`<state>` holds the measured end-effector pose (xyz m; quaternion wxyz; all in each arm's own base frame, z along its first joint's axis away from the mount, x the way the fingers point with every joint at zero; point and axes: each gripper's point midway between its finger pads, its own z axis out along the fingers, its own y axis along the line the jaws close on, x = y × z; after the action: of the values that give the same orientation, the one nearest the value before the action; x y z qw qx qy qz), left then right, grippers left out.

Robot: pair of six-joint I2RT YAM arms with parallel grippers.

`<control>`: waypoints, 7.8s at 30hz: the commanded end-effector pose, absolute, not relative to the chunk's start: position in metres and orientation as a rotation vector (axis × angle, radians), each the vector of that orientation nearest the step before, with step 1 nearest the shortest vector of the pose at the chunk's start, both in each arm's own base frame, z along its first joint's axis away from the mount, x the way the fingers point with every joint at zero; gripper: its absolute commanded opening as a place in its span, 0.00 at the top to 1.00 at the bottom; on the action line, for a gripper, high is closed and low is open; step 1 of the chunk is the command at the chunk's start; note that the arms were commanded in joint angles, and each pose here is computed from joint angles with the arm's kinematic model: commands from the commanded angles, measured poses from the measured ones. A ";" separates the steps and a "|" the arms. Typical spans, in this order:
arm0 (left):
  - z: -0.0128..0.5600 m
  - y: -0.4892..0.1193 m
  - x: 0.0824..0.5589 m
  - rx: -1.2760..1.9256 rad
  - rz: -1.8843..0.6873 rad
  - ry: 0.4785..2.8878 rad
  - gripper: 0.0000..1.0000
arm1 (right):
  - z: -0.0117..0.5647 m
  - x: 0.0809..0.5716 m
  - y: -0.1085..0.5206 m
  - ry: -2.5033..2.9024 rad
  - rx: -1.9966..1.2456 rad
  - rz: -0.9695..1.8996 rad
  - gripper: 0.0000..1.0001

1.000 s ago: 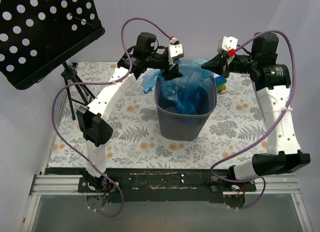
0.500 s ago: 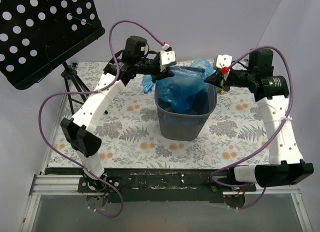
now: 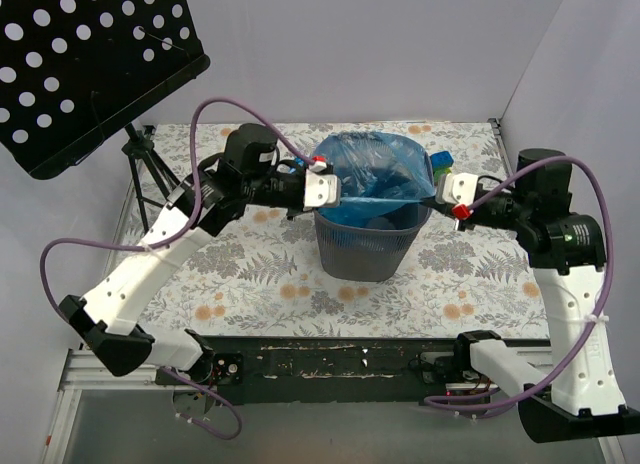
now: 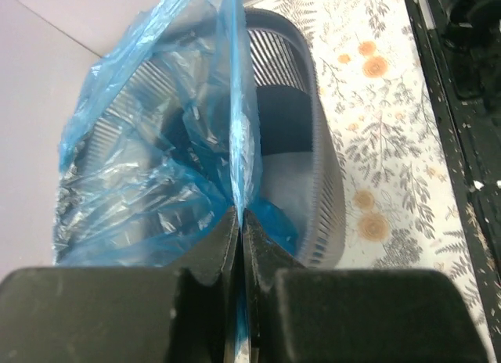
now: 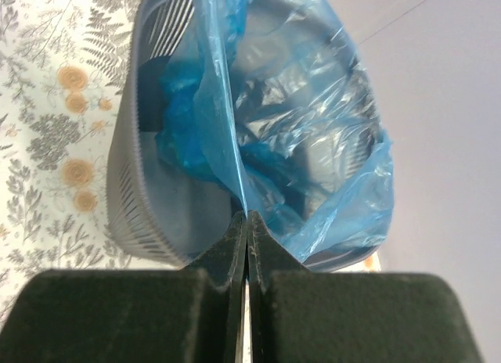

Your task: Put the trash bags into the trash bin

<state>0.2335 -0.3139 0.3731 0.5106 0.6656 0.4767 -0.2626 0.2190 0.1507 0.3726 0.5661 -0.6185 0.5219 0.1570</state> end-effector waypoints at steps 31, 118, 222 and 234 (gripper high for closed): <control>0.249 -0.249 0.226 1.292 -0.411 1.624 1.00 | 0.267 0.196 0.116 1.538 -1.307 0.289 0.99; 0.315 -0.251 0.233 0.743 -0.997 1.759 0.17 | 0.314 0.292 0.070 1.924 -0.757 -0.156 0.99; 0.269 -0.298 0.368 0.696 -1.234 2.016 0.33 | 0.225 0.337 0.106 2.061 -0.638 0.485 0.99; 0.295 -0.227 0.340 0.655 -0.795 1.965 0.11 | 0.271 0.323 0.092 2.012 -0.607 0.397 0.99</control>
<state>0.3479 -0.2557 0.2549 0.3613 0.2581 0.8077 -0.3879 0.3261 0.0969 0.2368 0.4432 -0.2557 0.8409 0.1764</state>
